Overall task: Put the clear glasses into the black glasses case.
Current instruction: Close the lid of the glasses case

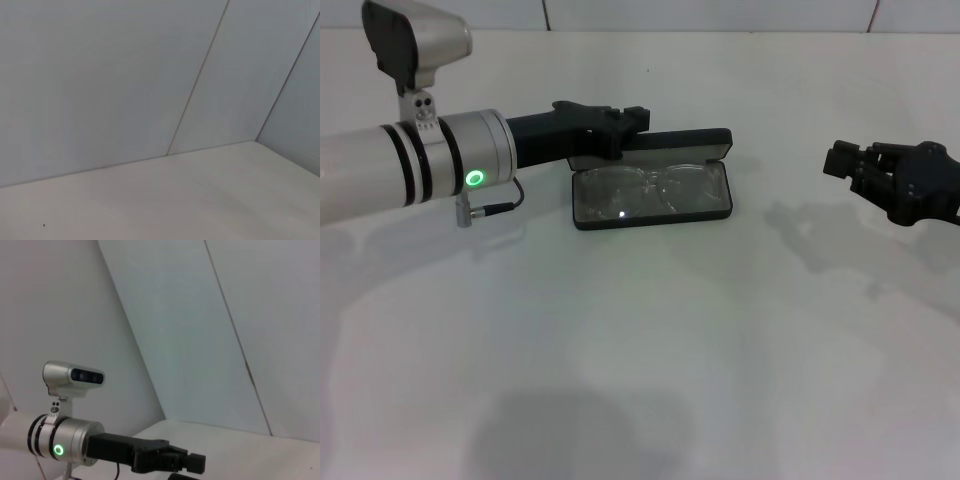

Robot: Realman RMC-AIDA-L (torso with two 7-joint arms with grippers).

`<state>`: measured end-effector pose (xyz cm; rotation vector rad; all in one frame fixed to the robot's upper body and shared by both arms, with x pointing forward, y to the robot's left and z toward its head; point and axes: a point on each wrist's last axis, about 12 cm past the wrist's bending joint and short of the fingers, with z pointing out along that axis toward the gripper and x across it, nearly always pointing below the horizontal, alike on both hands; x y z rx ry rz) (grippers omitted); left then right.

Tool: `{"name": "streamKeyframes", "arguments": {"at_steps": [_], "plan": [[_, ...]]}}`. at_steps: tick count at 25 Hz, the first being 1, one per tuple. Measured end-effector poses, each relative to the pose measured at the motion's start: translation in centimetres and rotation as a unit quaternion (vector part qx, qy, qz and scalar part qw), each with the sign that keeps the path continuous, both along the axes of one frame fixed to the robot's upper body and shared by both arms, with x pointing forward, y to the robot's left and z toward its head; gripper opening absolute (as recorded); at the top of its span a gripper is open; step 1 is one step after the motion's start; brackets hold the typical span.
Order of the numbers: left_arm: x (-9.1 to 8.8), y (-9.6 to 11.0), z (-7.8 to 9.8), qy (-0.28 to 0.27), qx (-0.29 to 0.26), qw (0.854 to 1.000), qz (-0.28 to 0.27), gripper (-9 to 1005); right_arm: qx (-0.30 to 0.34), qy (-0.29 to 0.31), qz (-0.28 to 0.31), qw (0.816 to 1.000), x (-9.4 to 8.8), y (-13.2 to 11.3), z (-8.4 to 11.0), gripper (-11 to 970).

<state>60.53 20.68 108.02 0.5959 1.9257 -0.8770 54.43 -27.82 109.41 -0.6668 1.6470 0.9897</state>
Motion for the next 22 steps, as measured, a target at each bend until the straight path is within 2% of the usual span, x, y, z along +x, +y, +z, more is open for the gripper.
{"name": "streamKeyframes", "arguments": {"at_steps": [16,22], "plan": [[-0.5,0.1,-1.0,0.019,0.001,1.0,0.009,127,-0.004,0.001,0.017,1.0,0.7,1.1,0.1,118],[-0.6,-0.2,-0.2,0.011,-0.027,1.0,-0.008,131,-0.005,0.0,0.021,1.0,0.7,1.2,0.1,118]]}}
